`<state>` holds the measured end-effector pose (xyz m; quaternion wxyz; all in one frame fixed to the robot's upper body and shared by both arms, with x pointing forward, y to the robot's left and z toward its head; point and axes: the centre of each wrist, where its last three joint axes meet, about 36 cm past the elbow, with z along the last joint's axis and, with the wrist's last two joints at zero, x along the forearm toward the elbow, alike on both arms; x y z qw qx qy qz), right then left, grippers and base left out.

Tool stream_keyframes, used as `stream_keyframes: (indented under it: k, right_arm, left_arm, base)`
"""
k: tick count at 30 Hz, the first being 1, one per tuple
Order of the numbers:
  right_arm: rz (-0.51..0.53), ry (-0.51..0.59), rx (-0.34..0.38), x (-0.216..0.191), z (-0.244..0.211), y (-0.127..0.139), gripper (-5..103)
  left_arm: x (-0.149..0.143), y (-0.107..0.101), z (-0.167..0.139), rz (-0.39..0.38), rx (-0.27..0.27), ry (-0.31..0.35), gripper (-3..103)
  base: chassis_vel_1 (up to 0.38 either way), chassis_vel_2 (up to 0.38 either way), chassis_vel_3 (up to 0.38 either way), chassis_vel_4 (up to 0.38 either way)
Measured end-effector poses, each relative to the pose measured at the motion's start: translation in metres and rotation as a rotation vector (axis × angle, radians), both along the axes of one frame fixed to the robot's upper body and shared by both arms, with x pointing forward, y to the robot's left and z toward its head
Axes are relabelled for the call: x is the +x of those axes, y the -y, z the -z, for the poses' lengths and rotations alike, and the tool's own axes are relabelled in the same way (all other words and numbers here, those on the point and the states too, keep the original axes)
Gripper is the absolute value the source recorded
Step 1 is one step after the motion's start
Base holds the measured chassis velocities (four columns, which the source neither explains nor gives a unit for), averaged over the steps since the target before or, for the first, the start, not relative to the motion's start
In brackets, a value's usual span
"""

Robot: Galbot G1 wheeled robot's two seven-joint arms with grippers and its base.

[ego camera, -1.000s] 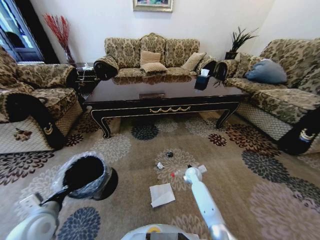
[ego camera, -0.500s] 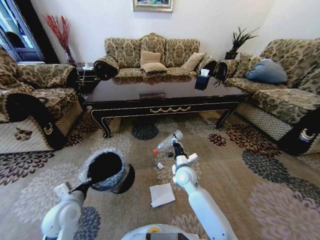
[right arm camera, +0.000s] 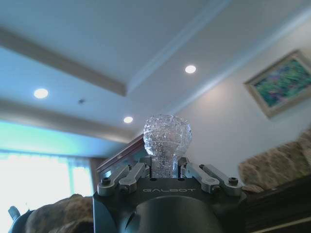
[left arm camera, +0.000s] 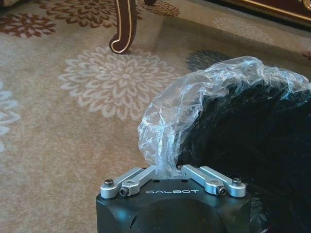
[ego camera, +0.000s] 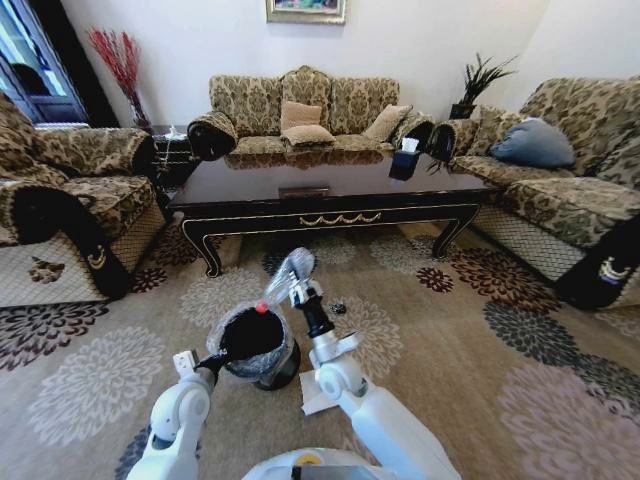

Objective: Move to the front of the table and pick up the trash from the floor, then place it into the trash bin.

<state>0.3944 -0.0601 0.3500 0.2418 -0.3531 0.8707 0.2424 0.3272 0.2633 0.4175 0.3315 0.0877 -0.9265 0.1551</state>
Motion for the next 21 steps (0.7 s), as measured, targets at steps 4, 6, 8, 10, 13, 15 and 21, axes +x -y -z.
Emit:
stream_keyframes:
  k: [4,6,8,10,13,15,21]
  right_arm:
    - [-0.024,0.063,-0.071,0.002,0.021,0.002,22]
    - [-0.027,0.082,-0.108,0.001,0.028,0.005,22]
    - [-0.027,0.091,-0.146,0.001,0.034,0.009,22]
    - [-0.026,0.095,-0.163,0.001,0.036,0.011,22]
    - [-0.013,0.102,-0.214,0.001,0.041,0.021,22]
    - [-0.009,0.100,-0.225,-0.001,0.041,0.024,27]
    - [0.008,0.091,-0.274,-0.004,0.043,0.039,54]
  left_arm:
    - [-0.001,-0.002,-0.006,-0.001,-0.012,0.016,2]
    - [-0.002,-0.004,-0.009,-0.006,-0.012,0.024,2]
    - [-0.004,-0.006,-0.013,-0.010,-0.010,0.031,2]
    - [-0.005,-0.007,-0.015,-0.011,-0.009,0.035,2]
    - [-0.009,-0.010,-0.020,-0.016,-0.004,0.045,2]
    - [-0.011,-0.011,-0.022,-0.018,-0.001,0.047,2]
    - [-0.018,-0.014,-0.030,-0.028,0.011,0.061,2]
  base:
    - [0.000,0.000,0.000,0.000]
    - [0.000,0.000,0.000,0.000]
    - [0.000,0.000,0.000,0.000]
    - [0.000,0.000,0.000,0.000]
    - [0.000,0.000,0.000,0.000]
    - [0.000,0.000,0.000,0.000]
    - [0.000,0.000,0.000,0.000]
